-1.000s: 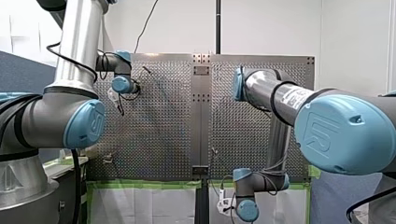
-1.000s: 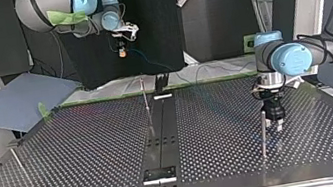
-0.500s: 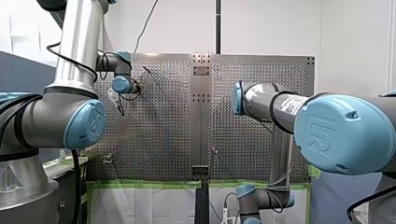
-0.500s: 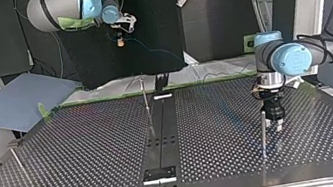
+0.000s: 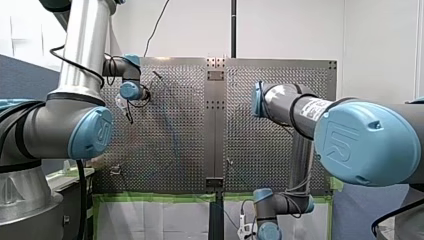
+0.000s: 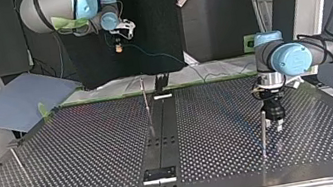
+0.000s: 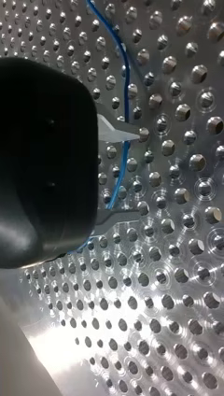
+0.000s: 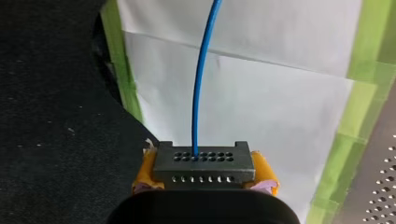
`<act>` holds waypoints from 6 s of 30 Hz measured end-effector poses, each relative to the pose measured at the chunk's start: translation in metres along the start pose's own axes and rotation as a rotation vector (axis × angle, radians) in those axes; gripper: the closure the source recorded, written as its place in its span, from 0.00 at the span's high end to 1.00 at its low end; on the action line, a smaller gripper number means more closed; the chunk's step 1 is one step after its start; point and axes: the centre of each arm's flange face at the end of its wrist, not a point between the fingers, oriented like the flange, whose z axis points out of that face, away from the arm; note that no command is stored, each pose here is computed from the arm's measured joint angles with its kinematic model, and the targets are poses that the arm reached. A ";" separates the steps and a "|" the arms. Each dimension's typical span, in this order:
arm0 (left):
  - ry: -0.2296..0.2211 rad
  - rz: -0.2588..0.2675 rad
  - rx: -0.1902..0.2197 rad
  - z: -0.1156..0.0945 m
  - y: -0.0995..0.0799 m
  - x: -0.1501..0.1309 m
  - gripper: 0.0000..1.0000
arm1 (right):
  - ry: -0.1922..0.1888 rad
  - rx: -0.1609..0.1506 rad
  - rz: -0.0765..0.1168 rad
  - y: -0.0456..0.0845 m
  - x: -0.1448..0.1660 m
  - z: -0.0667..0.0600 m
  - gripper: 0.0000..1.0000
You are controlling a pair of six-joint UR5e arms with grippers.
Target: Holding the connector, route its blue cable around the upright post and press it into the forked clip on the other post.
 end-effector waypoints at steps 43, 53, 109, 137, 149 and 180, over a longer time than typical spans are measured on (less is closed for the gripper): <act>0.002 0.000 -0.002 0.000 0.000 0.001 0.71 | 0.153 -0.046 0.006 0.037 0.183 -0.050 0.00; 0.001 -0.010 -0.005 0.000 0.001 0.001 0.71 | 0.251 0.022 0.012 0.029 0.243 -0.059 0.00; 0.009 -0.059 -0.074 -0.013 -0.001 -0.014 0.80 | 0.324 0.149 0.019 0.029 0.245 -0.063 0.00; -0.127 0.121 -0.279 -0.075 -0.037 -0.137 1.00 | 0.340 0.149 0.066 0.034 0.251 -0.057 0.00; -0.197 0.205 -0.234 -0.101 -0.086 -0.208 1.00 | 0.339 0.147 0.067 0.035 0.252 -0.056 0.00; 0.148 0.454 -0.071 -0.179 -0.139 -0.161 1.00 | 0.335 0.147 0.067 0.035 0.251 -0.057 0.00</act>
